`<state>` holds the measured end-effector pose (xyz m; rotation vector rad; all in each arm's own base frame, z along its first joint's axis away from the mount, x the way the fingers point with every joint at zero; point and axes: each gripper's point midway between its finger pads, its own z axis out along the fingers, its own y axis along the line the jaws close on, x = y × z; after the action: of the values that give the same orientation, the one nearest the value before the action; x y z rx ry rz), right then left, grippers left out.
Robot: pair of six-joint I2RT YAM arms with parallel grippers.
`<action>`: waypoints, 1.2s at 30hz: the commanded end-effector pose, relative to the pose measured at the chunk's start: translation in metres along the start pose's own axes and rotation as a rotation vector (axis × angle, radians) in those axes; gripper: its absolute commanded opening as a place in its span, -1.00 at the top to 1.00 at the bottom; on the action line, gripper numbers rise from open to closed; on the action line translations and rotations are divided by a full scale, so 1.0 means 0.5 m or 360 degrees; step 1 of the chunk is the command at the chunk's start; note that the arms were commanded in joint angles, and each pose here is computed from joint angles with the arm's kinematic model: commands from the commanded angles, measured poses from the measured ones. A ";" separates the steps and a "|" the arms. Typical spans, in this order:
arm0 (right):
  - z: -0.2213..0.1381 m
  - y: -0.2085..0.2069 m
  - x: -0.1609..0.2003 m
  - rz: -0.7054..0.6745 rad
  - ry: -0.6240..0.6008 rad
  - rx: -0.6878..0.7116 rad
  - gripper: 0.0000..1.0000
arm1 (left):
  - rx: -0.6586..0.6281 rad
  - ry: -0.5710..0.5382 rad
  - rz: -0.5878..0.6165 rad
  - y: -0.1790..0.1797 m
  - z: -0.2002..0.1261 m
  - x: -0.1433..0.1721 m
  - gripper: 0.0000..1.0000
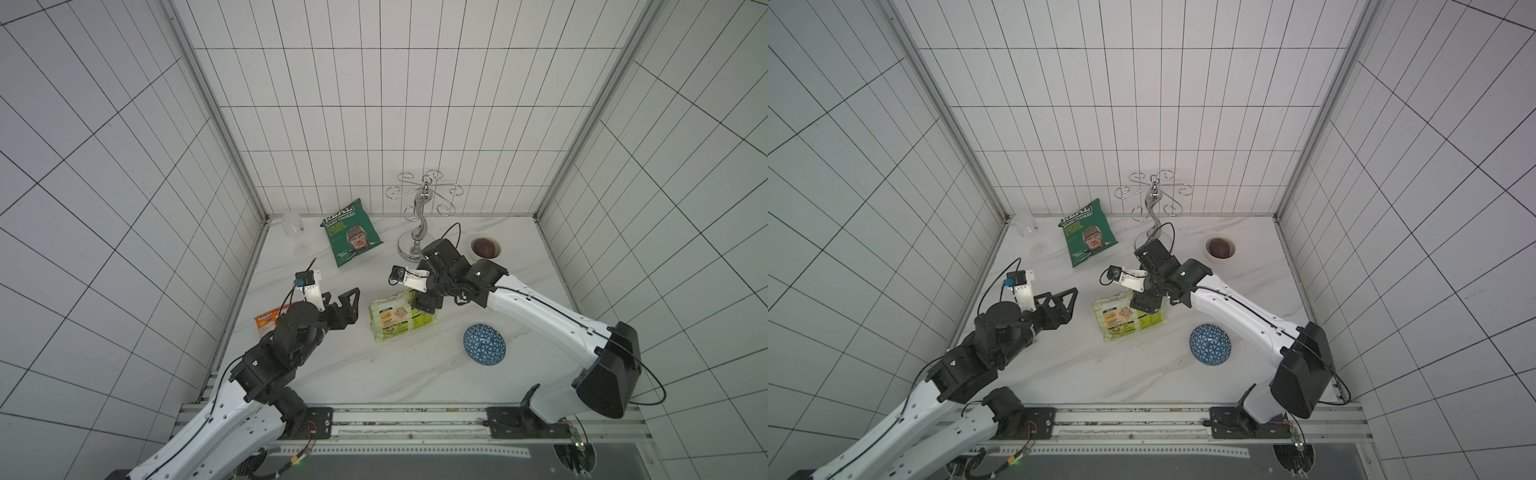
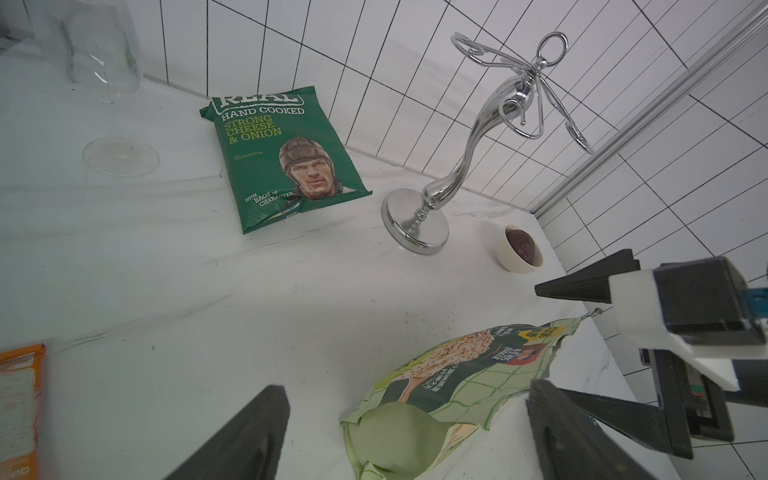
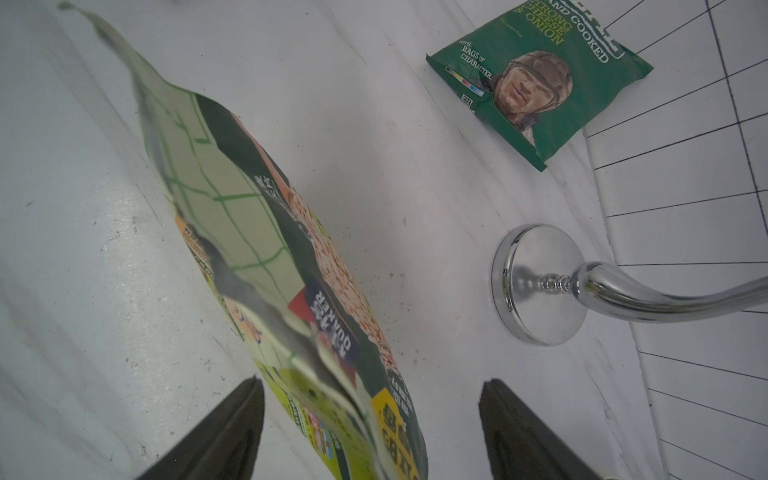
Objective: Pour the oats into the breakfast bowl
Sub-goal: Move the oats bag to the center of the board.
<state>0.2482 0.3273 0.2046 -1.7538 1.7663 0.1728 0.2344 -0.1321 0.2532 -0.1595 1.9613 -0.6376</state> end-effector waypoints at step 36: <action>-0.127 -0.236 0.303 0.0745 0.0650 0.0762 1.00 | 0.0063 0.0277 -0.0262 -0.023 0.060 0.090 -0.61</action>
<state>0.3436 0.1711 0.1835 -1.2343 2.2941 -0.3909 0.2365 -0.1589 0.2116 -0.2479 2.1175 -0.7589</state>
